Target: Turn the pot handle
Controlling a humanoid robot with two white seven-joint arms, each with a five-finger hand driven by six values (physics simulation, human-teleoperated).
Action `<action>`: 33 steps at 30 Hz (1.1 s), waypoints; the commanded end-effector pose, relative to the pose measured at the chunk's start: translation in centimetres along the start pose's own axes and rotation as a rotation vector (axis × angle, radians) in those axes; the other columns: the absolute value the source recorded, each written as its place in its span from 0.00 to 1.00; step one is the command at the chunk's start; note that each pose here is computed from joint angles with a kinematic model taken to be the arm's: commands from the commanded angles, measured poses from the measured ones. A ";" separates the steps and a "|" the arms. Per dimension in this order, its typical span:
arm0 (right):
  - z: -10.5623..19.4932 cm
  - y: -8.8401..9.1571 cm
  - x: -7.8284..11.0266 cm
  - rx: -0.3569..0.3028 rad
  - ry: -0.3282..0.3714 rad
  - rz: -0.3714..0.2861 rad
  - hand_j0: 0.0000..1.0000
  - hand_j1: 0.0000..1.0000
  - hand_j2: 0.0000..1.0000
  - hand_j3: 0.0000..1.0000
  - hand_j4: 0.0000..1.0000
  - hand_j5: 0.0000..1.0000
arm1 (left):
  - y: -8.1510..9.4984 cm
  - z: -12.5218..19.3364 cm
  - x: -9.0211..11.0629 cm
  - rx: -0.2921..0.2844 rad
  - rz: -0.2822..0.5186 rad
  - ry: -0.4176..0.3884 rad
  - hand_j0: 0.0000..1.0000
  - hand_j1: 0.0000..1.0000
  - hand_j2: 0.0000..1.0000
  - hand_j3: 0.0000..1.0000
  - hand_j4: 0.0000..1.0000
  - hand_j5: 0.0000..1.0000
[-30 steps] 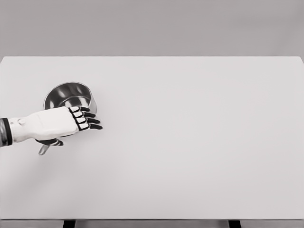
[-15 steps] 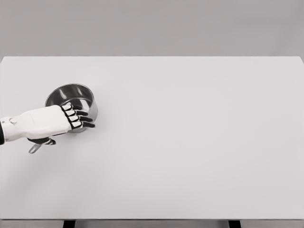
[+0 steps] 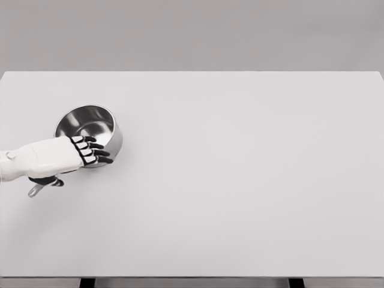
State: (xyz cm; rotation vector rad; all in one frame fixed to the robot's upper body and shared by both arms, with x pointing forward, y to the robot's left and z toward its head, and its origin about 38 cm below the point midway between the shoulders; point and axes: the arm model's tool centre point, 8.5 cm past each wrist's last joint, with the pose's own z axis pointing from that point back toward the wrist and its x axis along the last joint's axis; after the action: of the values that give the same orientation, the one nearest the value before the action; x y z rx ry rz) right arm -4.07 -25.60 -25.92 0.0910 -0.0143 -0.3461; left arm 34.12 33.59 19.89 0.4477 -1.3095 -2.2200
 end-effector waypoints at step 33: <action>0.0 0.0 0.0 0.000 0.001 0.000 1.00 1.00 1.00 1.00 1.00 1.00 | 0.0 2.8 -3.8 -0.009 0.006 0.144 1.00 1.00 1.00 1.00 1.00 1.00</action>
State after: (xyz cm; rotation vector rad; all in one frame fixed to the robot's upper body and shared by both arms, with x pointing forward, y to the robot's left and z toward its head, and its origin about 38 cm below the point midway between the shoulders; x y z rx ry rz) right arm -4.07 -25.60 -25.92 0.0908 -0.0141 -0.3461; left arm 35.63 37.48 21.08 0.5770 -1.2246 -2.1573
